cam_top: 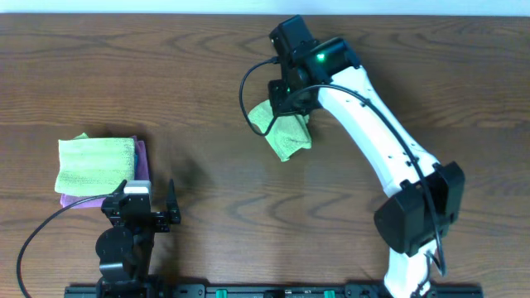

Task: Fold the cloth
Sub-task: 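Lift the cloth with the right gripper and carry it toward table center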

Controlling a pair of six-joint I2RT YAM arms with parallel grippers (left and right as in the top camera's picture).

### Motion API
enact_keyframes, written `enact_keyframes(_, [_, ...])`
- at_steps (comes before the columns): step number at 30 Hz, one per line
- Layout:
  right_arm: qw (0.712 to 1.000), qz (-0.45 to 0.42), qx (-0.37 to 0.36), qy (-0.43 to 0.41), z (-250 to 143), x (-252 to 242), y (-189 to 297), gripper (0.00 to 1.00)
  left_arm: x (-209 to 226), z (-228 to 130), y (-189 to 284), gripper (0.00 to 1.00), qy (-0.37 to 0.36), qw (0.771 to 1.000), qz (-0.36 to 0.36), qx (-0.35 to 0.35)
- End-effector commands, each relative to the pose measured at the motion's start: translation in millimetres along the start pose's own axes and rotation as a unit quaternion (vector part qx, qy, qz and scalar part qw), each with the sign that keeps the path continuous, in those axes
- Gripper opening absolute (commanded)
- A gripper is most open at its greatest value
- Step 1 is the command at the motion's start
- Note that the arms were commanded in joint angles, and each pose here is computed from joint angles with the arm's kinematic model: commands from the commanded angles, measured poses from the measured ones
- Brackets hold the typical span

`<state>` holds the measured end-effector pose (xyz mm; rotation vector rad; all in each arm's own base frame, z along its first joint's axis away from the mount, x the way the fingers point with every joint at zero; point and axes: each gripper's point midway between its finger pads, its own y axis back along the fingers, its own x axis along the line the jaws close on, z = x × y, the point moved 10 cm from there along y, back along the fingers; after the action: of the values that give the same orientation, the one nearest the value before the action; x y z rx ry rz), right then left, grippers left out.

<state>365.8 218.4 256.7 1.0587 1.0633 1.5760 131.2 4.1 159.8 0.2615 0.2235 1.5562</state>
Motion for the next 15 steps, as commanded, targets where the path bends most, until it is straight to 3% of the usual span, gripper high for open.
enact_keyframes(1, [1.0, 0.002, 0.0, 0.011, 1.9, 11.4, -10.0, 0.01, 0.3, -8.3, -2.7, 0.95, -0.009, 1.0, 0.005, 0.013])
enact_keyframes(10, [0.998, -0.053, 0.018, 0.027, 7.4, 5.7, -54.7, 0.01, 0.3, -8.3, -2.7, 0.95, -0.009, 1.0, 0.005, 0.013])
enact_keyframes(15, [0.993, -0.116, -0.006, 0.033, 14.7, -2.7, -66.3, 0.01, 0.3, -8.3, -2.7, 0.95, -0.009, 1.0, 0.005, 0.013])
